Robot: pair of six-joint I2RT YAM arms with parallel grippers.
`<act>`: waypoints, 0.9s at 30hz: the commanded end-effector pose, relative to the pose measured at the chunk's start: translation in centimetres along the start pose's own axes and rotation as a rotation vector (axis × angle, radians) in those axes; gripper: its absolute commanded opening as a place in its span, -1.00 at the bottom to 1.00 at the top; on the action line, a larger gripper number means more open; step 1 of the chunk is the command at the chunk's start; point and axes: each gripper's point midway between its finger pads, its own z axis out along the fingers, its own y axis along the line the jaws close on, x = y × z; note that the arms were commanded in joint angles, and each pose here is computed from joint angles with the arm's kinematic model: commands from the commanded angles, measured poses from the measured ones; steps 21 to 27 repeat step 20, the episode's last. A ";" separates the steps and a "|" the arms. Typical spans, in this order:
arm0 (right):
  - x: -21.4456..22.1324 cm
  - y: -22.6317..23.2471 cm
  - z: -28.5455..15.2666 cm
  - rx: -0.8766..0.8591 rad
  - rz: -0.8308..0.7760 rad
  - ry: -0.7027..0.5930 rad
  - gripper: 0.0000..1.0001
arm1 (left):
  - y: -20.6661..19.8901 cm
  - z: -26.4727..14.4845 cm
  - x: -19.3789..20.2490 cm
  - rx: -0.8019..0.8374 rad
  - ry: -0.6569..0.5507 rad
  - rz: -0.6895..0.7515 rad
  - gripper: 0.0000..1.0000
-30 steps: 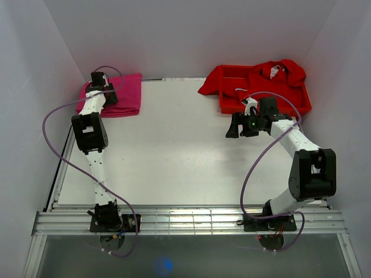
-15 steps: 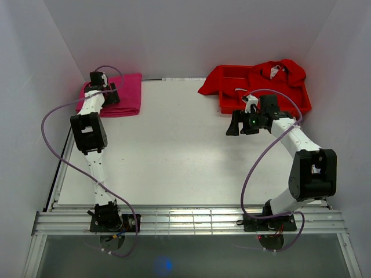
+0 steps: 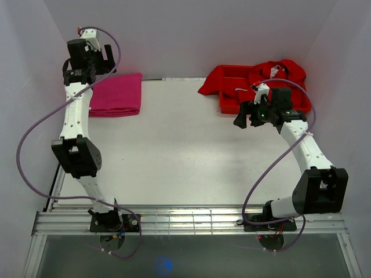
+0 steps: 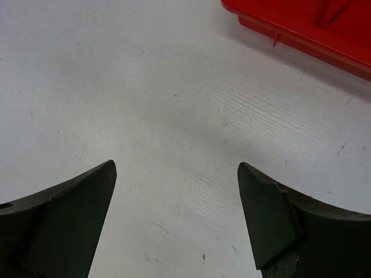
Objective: Fold and stack the trousers
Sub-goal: Neatly place the folded trousers to the corner
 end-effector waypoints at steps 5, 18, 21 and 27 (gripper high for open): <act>0.3 1.3 -2.7 -0.016 -0.075 -0.047 0.80 | -4.8 -9.7 6.3 0.197 0.101 0.113 0.96; 7.6 1.6 -3.8 0.016 -0.079 0.054 0.80 | -6.3 -17.1 20.3 0.241 0.260 0.017 0.96; 7.6 1.8 -4.1 0.014 -0.084 0.044 0.80 | -6.1 -17.3 20.7 0.225 0.267 0.017 0.96; 7.6 1.8 -4.1 0.014 -0.084 0.044 0.80 | -6.1 -17.3 20.7 0.225 0.267 0.017 0.96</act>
